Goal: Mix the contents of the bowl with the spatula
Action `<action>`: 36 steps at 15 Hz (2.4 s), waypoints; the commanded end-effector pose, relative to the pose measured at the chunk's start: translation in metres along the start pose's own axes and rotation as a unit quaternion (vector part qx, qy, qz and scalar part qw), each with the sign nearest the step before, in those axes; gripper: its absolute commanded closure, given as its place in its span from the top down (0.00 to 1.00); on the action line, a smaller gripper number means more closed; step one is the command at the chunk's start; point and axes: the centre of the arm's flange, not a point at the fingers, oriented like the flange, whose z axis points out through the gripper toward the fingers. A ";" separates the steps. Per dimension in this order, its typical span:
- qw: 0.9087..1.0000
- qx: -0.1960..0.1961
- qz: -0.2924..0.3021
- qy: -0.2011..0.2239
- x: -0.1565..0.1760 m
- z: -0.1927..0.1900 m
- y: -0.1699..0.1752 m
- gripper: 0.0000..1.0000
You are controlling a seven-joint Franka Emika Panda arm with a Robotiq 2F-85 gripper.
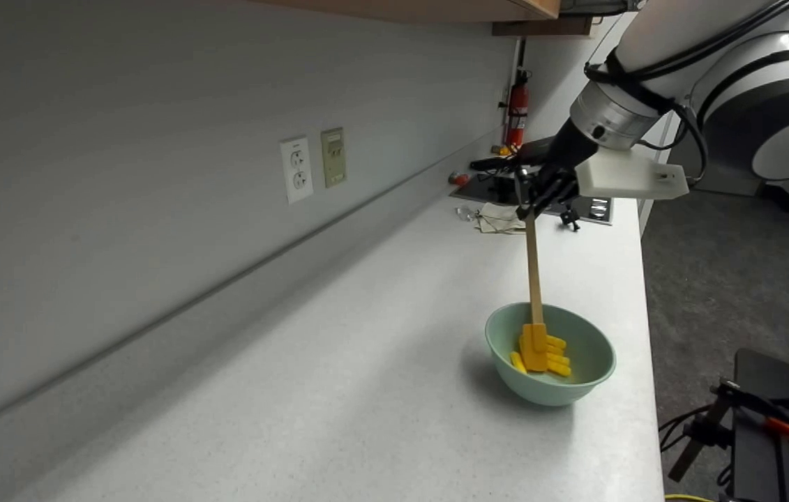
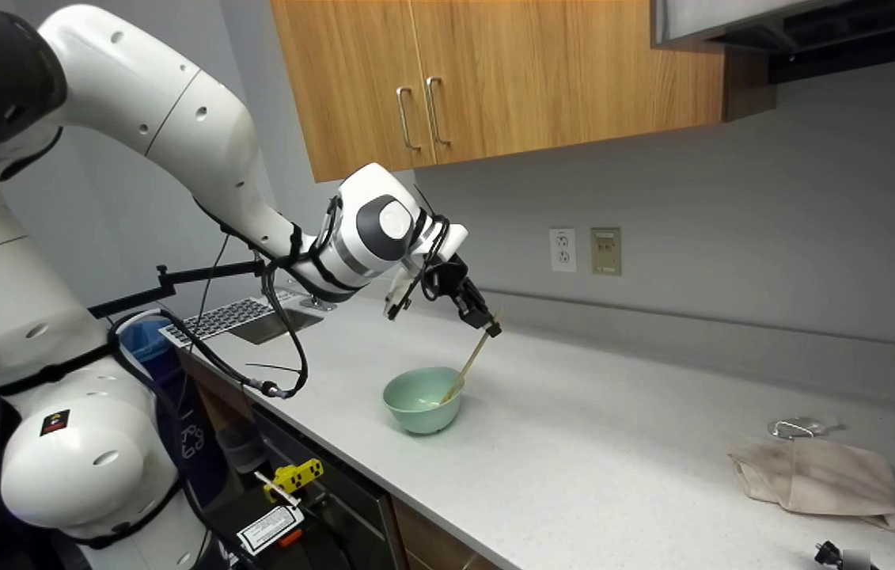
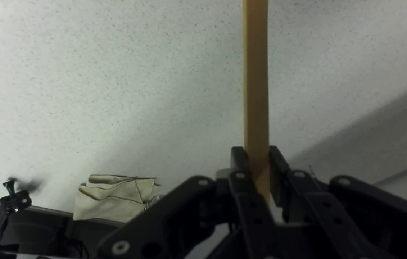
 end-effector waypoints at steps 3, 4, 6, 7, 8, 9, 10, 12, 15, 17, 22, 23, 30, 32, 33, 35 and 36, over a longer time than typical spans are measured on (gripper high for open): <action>0.999 0.023 -0.008 0.031 -0.013 -0.011 0.006 0.04; 0.999 0.028 -0.009 0.025 -0.014 -0.011 0.006 0.04; 0.999 0.041 -0.011 0.000 -0.019 -0.010 0.005 0.04; 0.999 0.047 -0.009 -0.010 -0.023 -0.009 0.005 0.04; 0.999 0.051 -0.008 -0.014 -0.026 -0.008 0.005 0.04; 0.998 0.055 -0.009 -0.013 -0.028 -0.007 0.005 0.04; 0.998 0.058 -0.011 -0.007 -0.027 -0.007 0.005 0.04; 0.998 0.062 -0.012 0.008 -0.027 -0.007 0.004 0.04; 0.996 0.068 -0.026 0.053 -0.021 -0.011 0.005 0.04; 0.994 0.070 -0.039 0.079 -0.015 -0.015 0.008 0.04; 0.992 0.069 -0.054 0.094 -0.010 -0.022 0.012 0.04; 0.992 0.069 -0.054 0.091 -0.011 -0.022 0.012 0.04; 0.997 0.069 -0.024 -0.021 -0.037 -0.009 0.013 0.04; 0.997 0.069 -0.013 -0.033 -0.040 -0.005 0.012 0.04; 0.997 0.070 -0.007 -0.035 -0.041 -0.004 0.010 0.04; 0.997 0.071 0.001 -0.031 -0.044 -0.003 0.008 0.04; 0.997 0.073 0.003 -0.025 -0.045 -0.003 0.008 0.04</action>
